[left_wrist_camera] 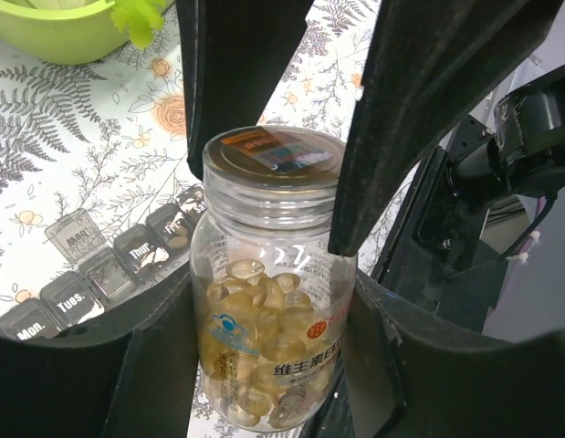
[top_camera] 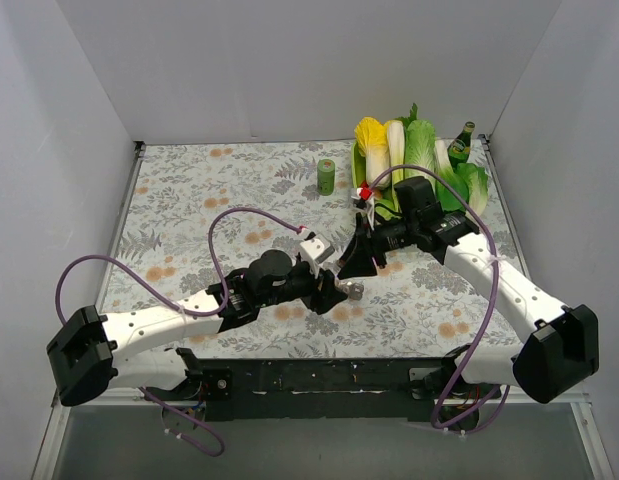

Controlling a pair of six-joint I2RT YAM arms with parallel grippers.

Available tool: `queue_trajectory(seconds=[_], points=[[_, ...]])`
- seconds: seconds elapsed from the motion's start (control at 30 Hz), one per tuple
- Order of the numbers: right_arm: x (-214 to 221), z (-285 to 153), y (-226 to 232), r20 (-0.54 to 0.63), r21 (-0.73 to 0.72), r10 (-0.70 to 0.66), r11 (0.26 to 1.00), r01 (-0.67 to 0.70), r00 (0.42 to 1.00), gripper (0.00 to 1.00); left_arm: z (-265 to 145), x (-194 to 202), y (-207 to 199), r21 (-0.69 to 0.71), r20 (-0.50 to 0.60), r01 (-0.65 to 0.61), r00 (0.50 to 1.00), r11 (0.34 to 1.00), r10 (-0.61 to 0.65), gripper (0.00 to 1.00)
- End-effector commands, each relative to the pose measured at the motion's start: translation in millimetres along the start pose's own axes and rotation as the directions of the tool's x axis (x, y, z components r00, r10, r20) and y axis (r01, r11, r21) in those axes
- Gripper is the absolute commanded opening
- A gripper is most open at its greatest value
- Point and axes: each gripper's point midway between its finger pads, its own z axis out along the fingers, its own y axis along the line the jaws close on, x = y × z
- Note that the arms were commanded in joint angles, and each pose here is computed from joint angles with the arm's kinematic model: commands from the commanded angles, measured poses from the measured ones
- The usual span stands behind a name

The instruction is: Sort the pills into containers

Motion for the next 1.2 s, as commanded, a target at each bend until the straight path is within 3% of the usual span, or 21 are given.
queue_trajectory(seconds=[0.0,0.1,0.17,0.3,0.33,0.4,0.43,0.5,0.63,0.73,0.8,0.87,0.9,0.97,1.0,1.07,1.17], points=[[-12.2,-4.2,8.0,0.052,-0.022,-0.056,0.998,0.058,0.997,0.01,-7.4,-23.6,-13.3,0.054,0.065,-0.014,0.998,0.998,0.010,0.16],[-10.9,-4.7,12.6,0.054,-0.047,-0.082,0.995,0.084,0.995,0.01,-11.8,-21.0,-17.7,0.087,0.054,-0.061,0.997,0.994,0.056,0.03],[-5.5,-4.9,22.0,0.043,-0.092,-0.082,0.992,0.086,0.996,0.01,-16.5,-16.4,-17.8,0.094,0.035,-0.092,0.995,0.991,0.089,0.00],[4.1,-2.9,56.9,-0.015,-0.241,-0.248,0.941,0.237,0.969,0.01,-37.3,-18.9,-26.6,0.149,0.044,-0.204,0.979,0.968,0.200,0.00],[6.1,-0.6,57.0,0.000,-0.264,-0.407,0.881,0.393,0.913,0.01,-40.8,-21.0,-33.4,0.192,0.054,-0.243,0.970,0.951,0.237,0.00],[19.9,0.1,68.9,-0.045,-0.333,-0.447,0.850,0.409,0.893,0.01,-48.0,-11.9,-38.0,0.236,0.012,-0.253,0.966,0.938,0.258,0.00],[14.2,0.5,66.5,-0.019,-0.343,-0.566,0.778,0.526,0.824,0.01,-51.6,-11.3,-43.5,0.270,0.007,-0.261,0.963,0.927,0.269,0.00],[21.0,1.0,71.6,-0.032,-0.391,-0.610,0.736,0.552,0.791,0.01,-55.9,-6.8,-46.9,0.295,-0.027,-0.247,0.964,0.923,0.266,0.00],[19.1,7.6,64.3,-0.059,-0.379,-0.759,0.618,0.689,0.649,0.01,-61.7,-4.3,-50.9,0.312,-0.030,-0.200,0.975,0.929,0.220,0.00],[15.9,13.0,62.4,-0.067,-0.346,-0.770,0.614,0.710,0.634,0.01,-64.9,-4.0,-54.6,0.323,-0.001,-0.167,0.984,0.931,0.177,0.00],[14.6,15.7,58.5,-0.115,-0.309,-0.686,0.712,0.630,0.719,0.01,-65.0,-3.1,-55.2,0.324,0.001,-0.150,0.987,0.934,0.158,0.00],[2.0,21.1,53.5,-0.112,-0.259,-0.643,0.755,0.602,0.758,0.02,-62.4,0.0,-51.5,0.308,-0.018,-0.136,0.989,0.942,0.148,0.00],[1.4,22.5,54.6,-0.139,-0.226,-0.515,0.848,0.479,0.846,0.15,-59.9,2.7,-49.3,0.296,-0.036,-0.126,0.989,0.947,0.143,0.00],[-7.1,21.3,61.7,-0.084,-0.245,-0.414,0.890,0.384,0.906,0.30,-58.0,4.5,-45.6,0.277,-0.049,-0.117,0.990,0.954,0.136,0.00],[-6.5,20.5,67.0,-0.078,-0.264,-0.335,0.915,0.304,0.939,0.43,-56.7,5.1,-42.2,0.257,-0.055,-0.111,0.990,0.960,0.130,0.00],[-10.2,19.7,75.6,-0.057,-0.301,-0.242,0.929,0.214,0.969,0.48,-56.3,4.4,-39.7,0.240,-0.054,-0.107,0.991,0.965,0.123,0.00],[-13.3,15.8,70.5,-0.033,-0.268,-0.182,0.949,0.167,0.983,0.65,-57.1,1.5,-38.9,0.230,-0.043,-0.095,0.993,0.969,0.108,0.00]])
